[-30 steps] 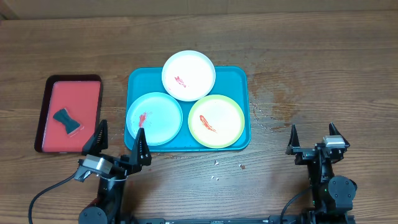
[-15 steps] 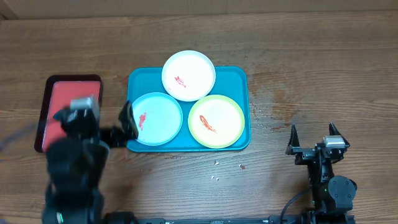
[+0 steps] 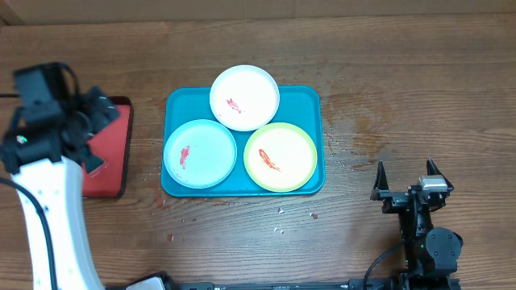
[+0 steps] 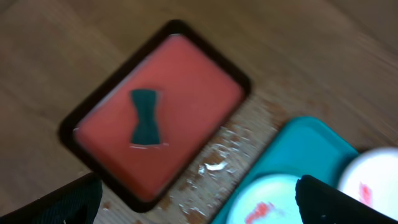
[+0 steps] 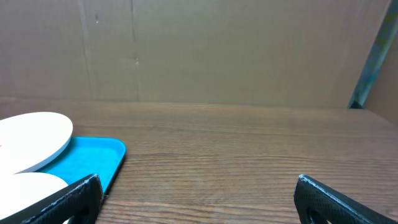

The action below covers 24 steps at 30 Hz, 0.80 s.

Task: Clean dirty plates on tray and stack at the side
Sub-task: 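Move the left gripper over the red tray and grasp the green sponge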

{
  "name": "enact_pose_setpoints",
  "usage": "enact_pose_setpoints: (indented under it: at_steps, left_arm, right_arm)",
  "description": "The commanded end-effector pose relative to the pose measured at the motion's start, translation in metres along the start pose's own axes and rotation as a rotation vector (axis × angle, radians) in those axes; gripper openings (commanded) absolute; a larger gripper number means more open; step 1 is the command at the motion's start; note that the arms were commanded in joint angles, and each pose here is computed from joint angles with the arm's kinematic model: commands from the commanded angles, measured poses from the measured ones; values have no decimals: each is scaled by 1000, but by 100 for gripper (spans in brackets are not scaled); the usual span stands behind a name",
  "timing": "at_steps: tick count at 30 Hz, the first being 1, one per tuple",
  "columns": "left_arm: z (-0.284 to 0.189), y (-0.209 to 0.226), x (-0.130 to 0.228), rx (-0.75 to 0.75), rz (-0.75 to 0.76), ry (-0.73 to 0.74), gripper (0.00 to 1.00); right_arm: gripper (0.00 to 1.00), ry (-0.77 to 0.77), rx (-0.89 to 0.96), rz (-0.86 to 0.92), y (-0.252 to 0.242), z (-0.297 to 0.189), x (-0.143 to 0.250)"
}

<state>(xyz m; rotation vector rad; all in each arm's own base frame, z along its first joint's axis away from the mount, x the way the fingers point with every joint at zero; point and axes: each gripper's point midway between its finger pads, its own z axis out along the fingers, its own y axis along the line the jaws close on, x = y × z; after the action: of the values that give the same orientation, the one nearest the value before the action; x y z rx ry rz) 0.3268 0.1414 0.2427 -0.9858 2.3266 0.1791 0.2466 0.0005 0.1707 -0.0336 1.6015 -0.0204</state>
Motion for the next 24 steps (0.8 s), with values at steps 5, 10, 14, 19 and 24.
enact_pose_setpoints:
  at_steps: [5,10,14,19,24]
  left_arm:
    - [71,44,-10,-154,-149,82,100]
    - [120,63,-12,-204,-188,115,100]
    - [154,76,-4,-229,-210,158,89]
    - [194,73,27,-192,-149,294,85]
    - [223,77,46,-200,-80,358,84]
  right_arm:
    - [100,-6,3,-1,-1,0,1]
    - [100,-6,3,-1,-1,0,1]
    - [100,-6,4,-1,-1,0,1]
    - [100,-6,3,-1,-1,0,1]
    - [100,-6,3,-1,-1,0,1]
